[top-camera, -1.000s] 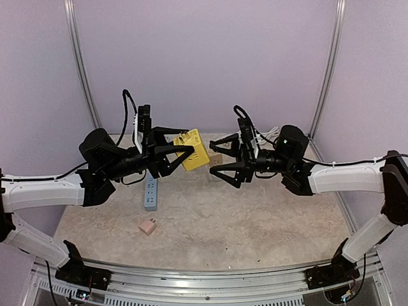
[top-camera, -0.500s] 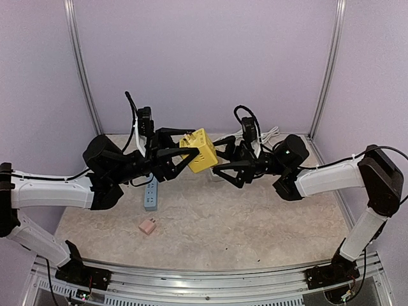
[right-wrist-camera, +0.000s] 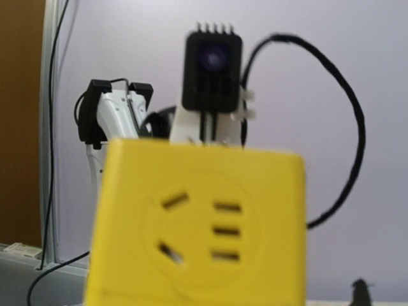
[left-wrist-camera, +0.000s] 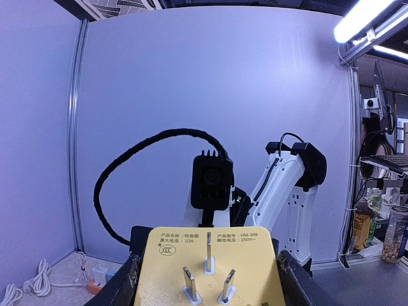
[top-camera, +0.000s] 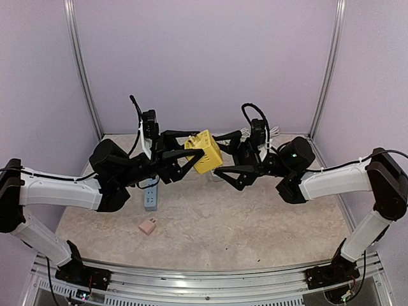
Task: Insert the plug
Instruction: Pass from the left arm to the right
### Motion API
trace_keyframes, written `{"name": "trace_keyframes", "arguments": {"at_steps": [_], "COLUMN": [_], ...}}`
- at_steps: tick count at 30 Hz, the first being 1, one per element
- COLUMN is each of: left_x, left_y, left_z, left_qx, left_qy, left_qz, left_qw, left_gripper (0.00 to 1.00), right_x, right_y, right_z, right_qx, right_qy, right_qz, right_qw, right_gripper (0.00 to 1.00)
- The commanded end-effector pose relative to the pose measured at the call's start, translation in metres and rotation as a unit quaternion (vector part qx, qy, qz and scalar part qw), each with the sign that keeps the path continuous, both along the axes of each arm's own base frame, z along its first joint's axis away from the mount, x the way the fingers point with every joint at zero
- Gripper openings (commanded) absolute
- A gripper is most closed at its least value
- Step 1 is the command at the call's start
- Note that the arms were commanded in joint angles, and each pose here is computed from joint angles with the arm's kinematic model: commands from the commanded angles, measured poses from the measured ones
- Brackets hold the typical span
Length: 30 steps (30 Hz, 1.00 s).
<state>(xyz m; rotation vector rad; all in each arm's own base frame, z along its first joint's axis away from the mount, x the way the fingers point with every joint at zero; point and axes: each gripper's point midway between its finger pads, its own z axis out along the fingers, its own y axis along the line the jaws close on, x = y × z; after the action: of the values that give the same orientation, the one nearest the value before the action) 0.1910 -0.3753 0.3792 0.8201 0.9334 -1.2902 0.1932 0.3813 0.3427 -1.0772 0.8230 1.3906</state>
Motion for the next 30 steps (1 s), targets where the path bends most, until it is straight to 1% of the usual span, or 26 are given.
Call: {"name": "trace_keyframes", "arguments": {"at_steps": [1,4,8,17,23,25,26,27,28,29,30], "left_x": [-0.008,-0.007,-0.009,-0.016,-0.017,-0.016,-0.016,-0.016,-0.014,-0.014,-0.013], "left_y": [0.002,0.0,-0.003,-0.008,-0.009,-0.009,-0.009,-0.009,-0.01,-0.01,-0.01], "left_z": [0.019,0.018,0.016,0.019,0.018,0.016,0.016,0.015,0.014,0.014,0.013], "left_qx": [-0.032,-0.031,-0.022,-0.011,-0.01,-0.01,-0.01,-0.01,-0.009,-0.009,-0.008], "left_qy": [-0.028,-0.036,-0.045,-0.06,-0.058,-0.058,-0.058,-0.058,-0.058,-0.057,-0.056], "left_qz": [-0.01,-0.007,-0.016,-0.036,-0.04,-0.038,-0.037,-0.036,-0.034,-0.032,-0.031], "left_qw": [0.999,0.999,0.999,0.997,0.997,0.998,0.998,0.998,0.998,0.998,0.998], "left_gripper": [0.09,0.1,0.12,0.13,0.13,0.13,0.14,0.16,0.19,0.23,0.29], "right_x": [-0.016,-0.015,-0.007,-0.005,-0.008,-0.01,-0.012,-0.014,-0.015,-0.016,-0.017], "right_y": [-0.007,-0.003,0.008,0.01,0.008,0.008,0.009,0.009,0.01,0.01,0.011], "right_z": [0.015,0.017,0.014,0.016,0.018,0.019,0.02,0.02,0.02,0.02,0.02], "right_qx": [0.021,0.013,-0.018,-0.029,-0.025,-0.023,-0.023,-0.025,-0.028,-0.031,-0.034], "right_qy": [-0.042,-0.037,-0.018,-0.004,-0.004,-0.004,-0.003,-0.003,0.0,0.003,0.007], "right_qz": [0.004,0.004,0.0,-0.001,0.006,0.014,0.02,0.027,0.035,0.043,0.051], "right_qw": [0.999,0.999,1.0,1.0,1.0,1.0,1.0,0.999,0.999,0.999,0.998], "right_gripper": [0.95,0.95,0.95,0.94,0.88,0.83,0.78,0.72,0.63,0.54,0.46]}}
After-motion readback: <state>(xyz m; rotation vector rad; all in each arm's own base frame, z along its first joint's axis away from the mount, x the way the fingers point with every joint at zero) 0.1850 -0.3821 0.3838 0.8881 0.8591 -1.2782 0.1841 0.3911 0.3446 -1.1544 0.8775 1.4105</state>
